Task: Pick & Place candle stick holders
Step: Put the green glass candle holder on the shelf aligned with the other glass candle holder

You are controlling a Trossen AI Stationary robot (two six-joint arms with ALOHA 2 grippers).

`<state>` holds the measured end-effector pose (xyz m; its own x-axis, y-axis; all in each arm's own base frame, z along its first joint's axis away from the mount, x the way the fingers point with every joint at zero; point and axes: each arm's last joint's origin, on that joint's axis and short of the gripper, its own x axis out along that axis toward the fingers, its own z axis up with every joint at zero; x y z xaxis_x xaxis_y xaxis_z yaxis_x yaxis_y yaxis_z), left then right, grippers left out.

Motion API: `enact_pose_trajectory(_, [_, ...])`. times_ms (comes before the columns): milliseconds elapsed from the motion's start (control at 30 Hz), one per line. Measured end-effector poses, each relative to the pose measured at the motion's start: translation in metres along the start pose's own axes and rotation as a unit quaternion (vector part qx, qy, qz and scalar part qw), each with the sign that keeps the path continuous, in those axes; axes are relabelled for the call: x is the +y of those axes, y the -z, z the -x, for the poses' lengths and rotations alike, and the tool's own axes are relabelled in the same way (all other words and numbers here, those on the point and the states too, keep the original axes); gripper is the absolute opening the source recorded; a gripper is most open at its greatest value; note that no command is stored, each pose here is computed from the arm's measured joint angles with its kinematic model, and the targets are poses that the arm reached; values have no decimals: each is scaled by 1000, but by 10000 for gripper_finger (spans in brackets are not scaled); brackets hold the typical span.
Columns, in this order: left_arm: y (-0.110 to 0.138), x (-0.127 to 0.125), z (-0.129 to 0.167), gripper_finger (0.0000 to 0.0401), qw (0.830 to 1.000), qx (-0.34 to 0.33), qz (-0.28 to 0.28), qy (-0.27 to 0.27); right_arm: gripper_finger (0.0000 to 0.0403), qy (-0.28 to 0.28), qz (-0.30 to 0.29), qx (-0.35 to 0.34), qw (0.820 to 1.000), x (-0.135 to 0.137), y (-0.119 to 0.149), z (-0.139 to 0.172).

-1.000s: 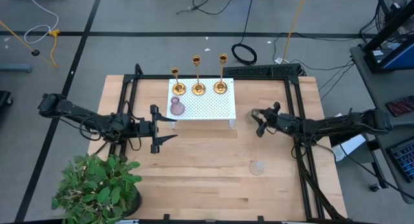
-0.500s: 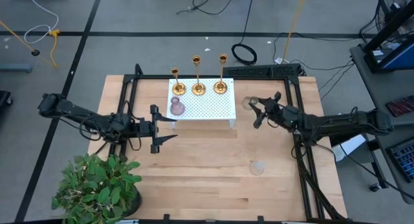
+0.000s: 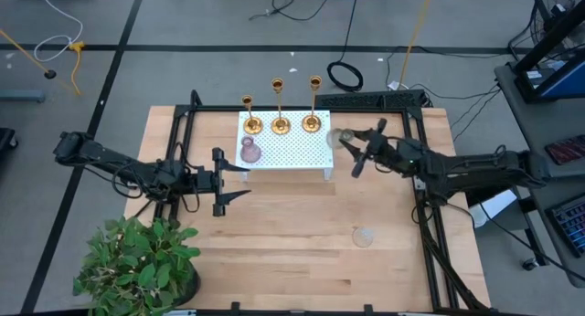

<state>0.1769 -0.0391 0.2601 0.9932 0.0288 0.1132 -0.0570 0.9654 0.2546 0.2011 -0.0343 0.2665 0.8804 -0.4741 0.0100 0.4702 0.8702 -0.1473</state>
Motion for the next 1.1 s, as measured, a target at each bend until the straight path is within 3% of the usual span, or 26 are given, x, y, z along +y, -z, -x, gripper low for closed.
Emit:
enact_pose_trajectory(133, [0,0,0,266,1000,0,0,0,139,-37,6,7,999,10,-9,-22])
enact_pose_trajectory(567, [0,0,0,266,1000,0,1,0,143,-43,-7,73,996,37,3,-88])
enact_pose_trajectory(1100, [0,0,0,266,1000,0,1,0,148,-63,-45,85,993,50,15,-121])
